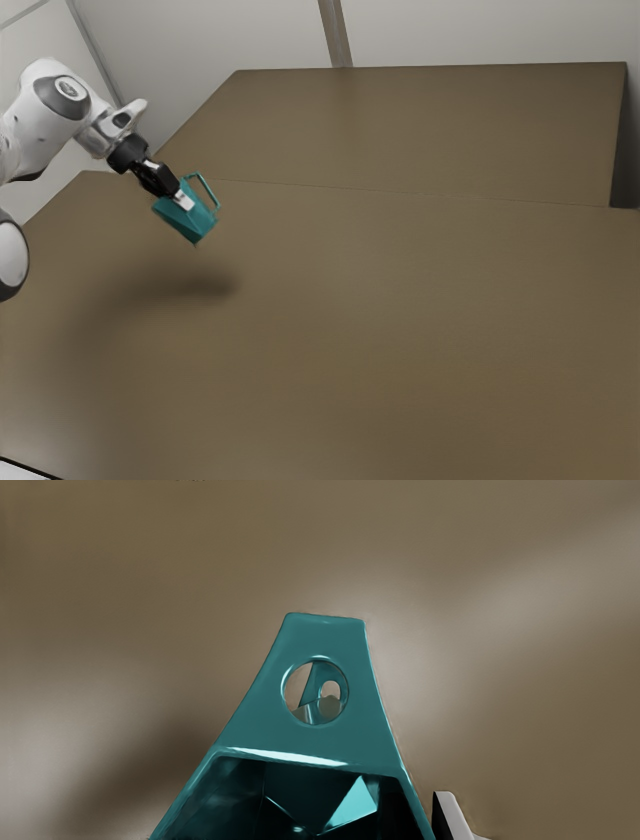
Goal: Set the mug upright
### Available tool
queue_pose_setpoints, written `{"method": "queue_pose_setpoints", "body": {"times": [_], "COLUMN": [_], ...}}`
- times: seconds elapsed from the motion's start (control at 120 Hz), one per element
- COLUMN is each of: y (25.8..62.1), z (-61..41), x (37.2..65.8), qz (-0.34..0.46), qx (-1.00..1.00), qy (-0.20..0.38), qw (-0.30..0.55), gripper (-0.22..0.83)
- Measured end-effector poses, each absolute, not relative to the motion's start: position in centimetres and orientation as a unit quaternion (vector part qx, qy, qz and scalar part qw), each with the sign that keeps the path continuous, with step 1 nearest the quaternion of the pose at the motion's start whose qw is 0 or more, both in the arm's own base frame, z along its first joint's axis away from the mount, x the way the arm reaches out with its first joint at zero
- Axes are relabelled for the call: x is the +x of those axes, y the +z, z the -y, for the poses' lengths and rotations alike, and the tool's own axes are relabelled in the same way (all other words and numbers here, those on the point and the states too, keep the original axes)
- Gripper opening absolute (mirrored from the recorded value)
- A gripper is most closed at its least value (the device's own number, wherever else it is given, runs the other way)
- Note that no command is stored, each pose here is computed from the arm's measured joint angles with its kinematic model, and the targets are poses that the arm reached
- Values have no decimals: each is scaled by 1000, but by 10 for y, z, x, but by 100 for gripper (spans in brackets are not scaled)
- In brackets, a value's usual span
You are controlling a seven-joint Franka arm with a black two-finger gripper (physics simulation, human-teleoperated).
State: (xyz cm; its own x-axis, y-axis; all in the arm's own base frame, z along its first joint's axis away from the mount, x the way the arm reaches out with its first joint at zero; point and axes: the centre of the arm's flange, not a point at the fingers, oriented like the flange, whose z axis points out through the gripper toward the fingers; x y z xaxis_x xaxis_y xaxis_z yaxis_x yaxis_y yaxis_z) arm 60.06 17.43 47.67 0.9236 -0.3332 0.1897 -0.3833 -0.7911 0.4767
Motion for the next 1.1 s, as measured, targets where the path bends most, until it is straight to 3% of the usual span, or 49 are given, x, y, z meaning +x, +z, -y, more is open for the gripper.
{"method": "queue_pose_setpoints", "body": {"times": [0.175, 0.375, 0.708, 1.008, 1.1], "y": [480, 416, 353, 329, 324], "z": [-157, -167, -174, -178, -179], "x": [613, 626, 618, 619, 617], "qz": [224, 180, 98, 44, 30], "qx": [971, 983, 993, 997, 997], "qy": [-16, -42, -37, -39, -42], "qw": [87, -7, -46, -54, -52], "gripper": [-15, -16, -16, -17, -4]}}
